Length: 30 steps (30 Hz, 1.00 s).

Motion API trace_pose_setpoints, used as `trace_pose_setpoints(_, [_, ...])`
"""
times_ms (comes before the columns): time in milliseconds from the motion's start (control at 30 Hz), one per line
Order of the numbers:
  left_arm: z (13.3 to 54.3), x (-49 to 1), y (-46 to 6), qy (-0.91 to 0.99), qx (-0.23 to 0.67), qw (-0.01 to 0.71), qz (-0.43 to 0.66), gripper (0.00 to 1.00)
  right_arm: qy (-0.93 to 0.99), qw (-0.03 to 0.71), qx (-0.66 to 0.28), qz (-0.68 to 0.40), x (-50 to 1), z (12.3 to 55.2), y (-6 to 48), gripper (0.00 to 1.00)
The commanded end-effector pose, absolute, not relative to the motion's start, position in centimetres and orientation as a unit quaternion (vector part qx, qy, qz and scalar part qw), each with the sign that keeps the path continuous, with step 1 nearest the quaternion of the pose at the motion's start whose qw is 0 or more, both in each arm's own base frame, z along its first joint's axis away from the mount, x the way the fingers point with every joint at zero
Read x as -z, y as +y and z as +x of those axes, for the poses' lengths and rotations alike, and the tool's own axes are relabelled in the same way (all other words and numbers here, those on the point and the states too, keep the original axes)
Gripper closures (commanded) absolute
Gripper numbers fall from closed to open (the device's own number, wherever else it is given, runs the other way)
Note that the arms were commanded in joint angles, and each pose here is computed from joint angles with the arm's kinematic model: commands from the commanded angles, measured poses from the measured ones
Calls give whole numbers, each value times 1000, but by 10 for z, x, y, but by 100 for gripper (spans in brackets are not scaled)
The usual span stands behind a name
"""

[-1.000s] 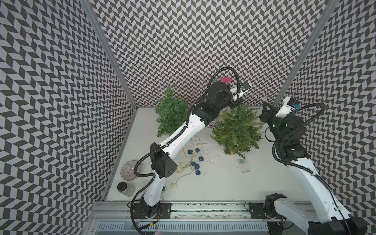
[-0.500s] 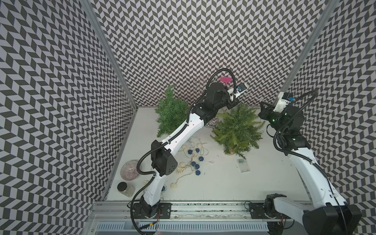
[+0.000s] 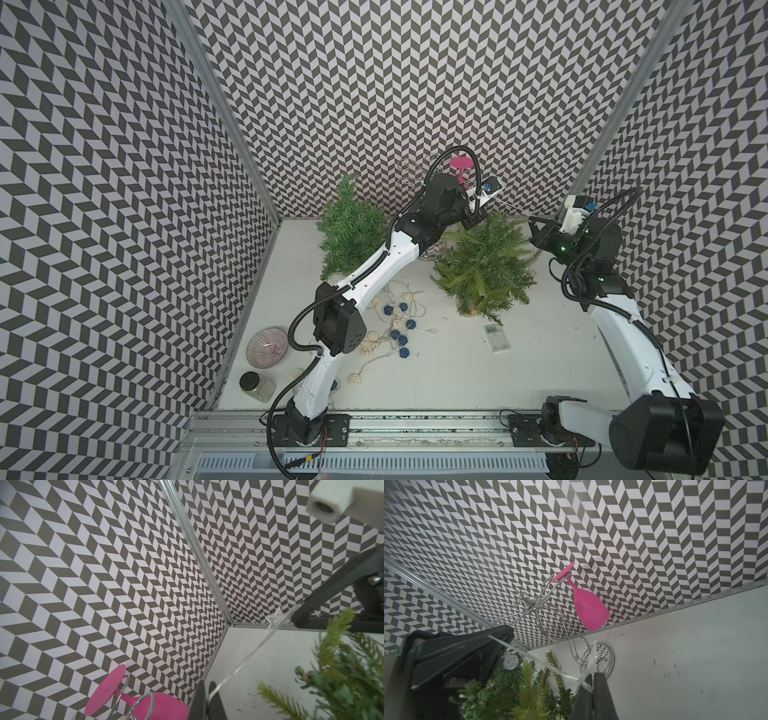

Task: Wrap string light around the christmas tree
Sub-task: Wrap the light string around the Christmas tree.

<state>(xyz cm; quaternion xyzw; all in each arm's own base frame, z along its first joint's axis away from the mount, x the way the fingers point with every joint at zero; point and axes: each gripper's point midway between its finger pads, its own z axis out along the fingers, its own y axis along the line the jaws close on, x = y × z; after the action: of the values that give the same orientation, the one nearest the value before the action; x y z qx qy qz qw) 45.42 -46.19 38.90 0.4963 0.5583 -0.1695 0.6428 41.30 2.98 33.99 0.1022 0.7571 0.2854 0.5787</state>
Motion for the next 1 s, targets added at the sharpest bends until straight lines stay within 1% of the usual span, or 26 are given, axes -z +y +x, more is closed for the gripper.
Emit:
trace_pose_setpoints(0, [472,-397,-435,578,149,646,475,100,763,567,-291,109,-326,413,22,100])
trace_pose_setpoints(200, [476,-388,-436,583,143,644,475,100,773,554,-284,120,-304,412,19,99])
trace_pose_setpoints(300, [473,-387,-435,588,146,639,475,100,771,543,-317,100,-300,409,32,96])
trace_pose_setpoints(367, [472,-391,-433,585,138,648,468,100,772,534,-332,90,-298,406,39,95])
trace_pose_setpoints(400, [473,-394,-432,584,134,652,465,100,774,532,-333,89,-299,404,39,95])
trace_pose_setpoints(433, [475,-393,-430,586,131,652,463,100,772,537,-326,97,-303,402,37,92])
trace_pose_setpoints(467, [475,-395,-430,587,133,652,462,100,768,543,-327,96,-309,401,38,92])
trace_pose_setpoints(533, [472,-395,-431,584,142,650,466,100,766,551,-318,95,-320,397,39,97])
trace_pose_setpoints(600, [471,-395,-432,583,143,649,466,100,769,559,-294,101,-328,394,37,96])
trace_pose_setpoints(633, [471,-397,-432,583,143,651,465,100,765,568,-284,105,-334,391,35,92])
trace_pose_setpoints(700, [470,-401,-430,582,144,654,461,100,757,582,-274,111,-341,387,32,75])
trace_pose_setpoints(733, [469,-402,-430,583,144,654,461,100,752,587,-279,108,-344,385,33,73])
trace_pose_setpoints(767, [469,-401,-428,585,142,653,460,100,751,585,-289,100,-346,382,38,65])
trace_pose_setpoints(867, [466,-404,-425,589,141,652,457,100,749,583,-305,84,-353,378,47,52])
trace_pose_setpoints(900, [463,-406,-424,586,142,654,457,100,746,589,-298,93,-355,377,43,41])
trace_pose_setpoints(933, [461,-408,-423,584,143,657,455,100,744,592,-292,102,-354,377,39,35])
trace_pose_setpoints(967, [459,-412,-422,579,146,661,454,100,744,593,-289,104,-354,376,38,31])
